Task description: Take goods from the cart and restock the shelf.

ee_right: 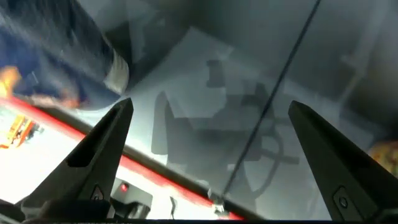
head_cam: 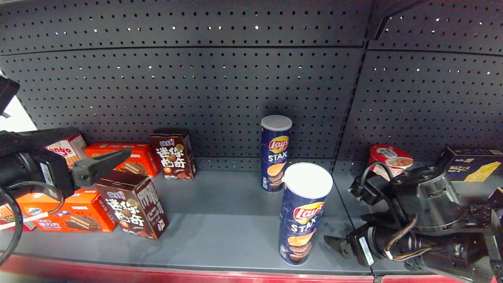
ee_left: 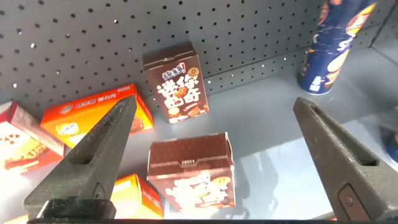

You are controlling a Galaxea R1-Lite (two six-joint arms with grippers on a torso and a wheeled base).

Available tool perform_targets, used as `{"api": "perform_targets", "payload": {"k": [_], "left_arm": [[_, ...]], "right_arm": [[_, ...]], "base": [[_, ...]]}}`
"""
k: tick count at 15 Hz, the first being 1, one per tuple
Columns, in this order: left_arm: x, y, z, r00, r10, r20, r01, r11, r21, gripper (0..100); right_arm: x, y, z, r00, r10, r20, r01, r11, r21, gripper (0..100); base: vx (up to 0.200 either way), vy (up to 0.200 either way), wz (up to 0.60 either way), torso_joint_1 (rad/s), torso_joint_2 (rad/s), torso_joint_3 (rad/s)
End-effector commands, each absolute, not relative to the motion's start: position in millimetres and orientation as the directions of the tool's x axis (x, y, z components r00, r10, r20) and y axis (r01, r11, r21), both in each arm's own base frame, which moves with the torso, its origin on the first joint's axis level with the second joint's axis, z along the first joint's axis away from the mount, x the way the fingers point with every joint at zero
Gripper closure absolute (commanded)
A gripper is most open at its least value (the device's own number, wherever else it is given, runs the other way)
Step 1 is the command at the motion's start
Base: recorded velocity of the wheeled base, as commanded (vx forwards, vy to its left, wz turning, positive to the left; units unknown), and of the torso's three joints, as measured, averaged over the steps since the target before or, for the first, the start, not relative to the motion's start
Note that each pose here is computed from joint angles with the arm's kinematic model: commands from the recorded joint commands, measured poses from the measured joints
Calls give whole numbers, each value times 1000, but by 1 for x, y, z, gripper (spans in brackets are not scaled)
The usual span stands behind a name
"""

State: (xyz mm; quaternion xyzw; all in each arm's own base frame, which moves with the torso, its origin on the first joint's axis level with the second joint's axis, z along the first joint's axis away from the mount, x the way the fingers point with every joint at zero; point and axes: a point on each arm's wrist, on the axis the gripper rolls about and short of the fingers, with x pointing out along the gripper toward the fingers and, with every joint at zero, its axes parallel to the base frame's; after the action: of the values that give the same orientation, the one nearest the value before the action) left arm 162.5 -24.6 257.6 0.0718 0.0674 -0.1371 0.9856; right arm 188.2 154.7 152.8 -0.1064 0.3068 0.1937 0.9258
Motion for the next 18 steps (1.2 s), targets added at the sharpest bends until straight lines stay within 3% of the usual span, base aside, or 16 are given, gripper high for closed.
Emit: {"api": "perform_targets", "payload": {"k": [1,18], "left_arm": [[155,-23,260,956,-260,-133,276,954,120,0],[155,-23,260,957,-258,-132,274,954,119,0]], "right_arm": [[198,162,152,736,289,-613,-420,904,-78,0],[197,182,148,722,322,-613,-466,880,-87,0]], "base": [[0,0,0,0,0,0],[0,0,0,0,0,0]]}}
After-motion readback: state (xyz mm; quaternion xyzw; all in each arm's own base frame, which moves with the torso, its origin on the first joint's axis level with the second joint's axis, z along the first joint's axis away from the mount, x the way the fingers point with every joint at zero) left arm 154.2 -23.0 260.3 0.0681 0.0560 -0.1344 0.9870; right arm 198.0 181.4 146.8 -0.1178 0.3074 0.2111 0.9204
